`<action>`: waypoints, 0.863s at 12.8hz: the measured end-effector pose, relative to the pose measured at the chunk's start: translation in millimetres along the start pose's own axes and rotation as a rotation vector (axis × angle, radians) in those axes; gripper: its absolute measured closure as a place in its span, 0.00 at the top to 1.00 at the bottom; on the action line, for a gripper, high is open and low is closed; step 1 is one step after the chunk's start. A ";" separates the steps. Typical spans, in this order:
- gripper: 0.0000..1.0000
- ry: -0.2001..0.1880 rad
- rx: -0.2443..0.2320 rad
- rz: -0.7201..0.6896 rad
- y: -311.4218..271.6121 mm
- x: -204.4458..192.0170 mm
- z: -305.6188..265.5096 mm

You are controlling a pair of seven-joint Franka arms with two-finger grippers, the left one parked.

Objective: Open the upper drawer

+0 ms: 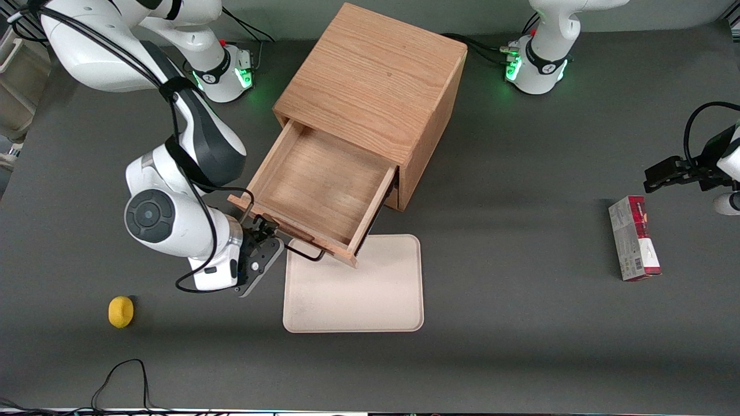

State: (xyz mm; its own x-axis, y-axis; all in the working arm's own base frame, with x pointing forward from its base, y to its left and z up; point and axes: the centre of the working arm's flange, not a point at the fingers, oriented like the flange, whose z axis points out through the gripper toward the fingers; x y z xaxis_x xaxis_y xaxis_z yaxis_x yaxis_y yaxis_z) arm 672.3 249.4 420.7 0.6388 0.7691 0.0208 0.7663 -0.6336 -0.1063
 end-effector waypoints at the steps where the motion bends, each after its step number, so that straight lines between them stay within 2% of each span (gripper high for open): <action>1: 1.00 0.004 0.000 0.046 2.5 -6.0 -17.6; 4: 1.00 0.036 0.044 0.289 23.3 -54.2 -91.7; 5: 1.00 0.023 0.036 0.381 28.0 -76.7 -116.2; 7: 1.00 -0.030 0.016 0.561 24.8 -119.5 -149.3; 9: 1.00 -0.070 -0.007 0.681 18.0 -166.3 -164.4; 11: 1.00 -0.073 -0.029 0.756 8.2 -219.1 -163.5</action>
State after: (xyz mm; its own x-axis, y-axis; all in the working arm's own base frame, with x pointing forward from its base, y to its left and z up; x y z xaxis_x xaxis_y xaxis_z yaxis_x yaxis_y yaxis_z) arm 549.8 62.0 577.7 0.9853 0.1278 -0.1138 0.1240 -0.9915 -0.0396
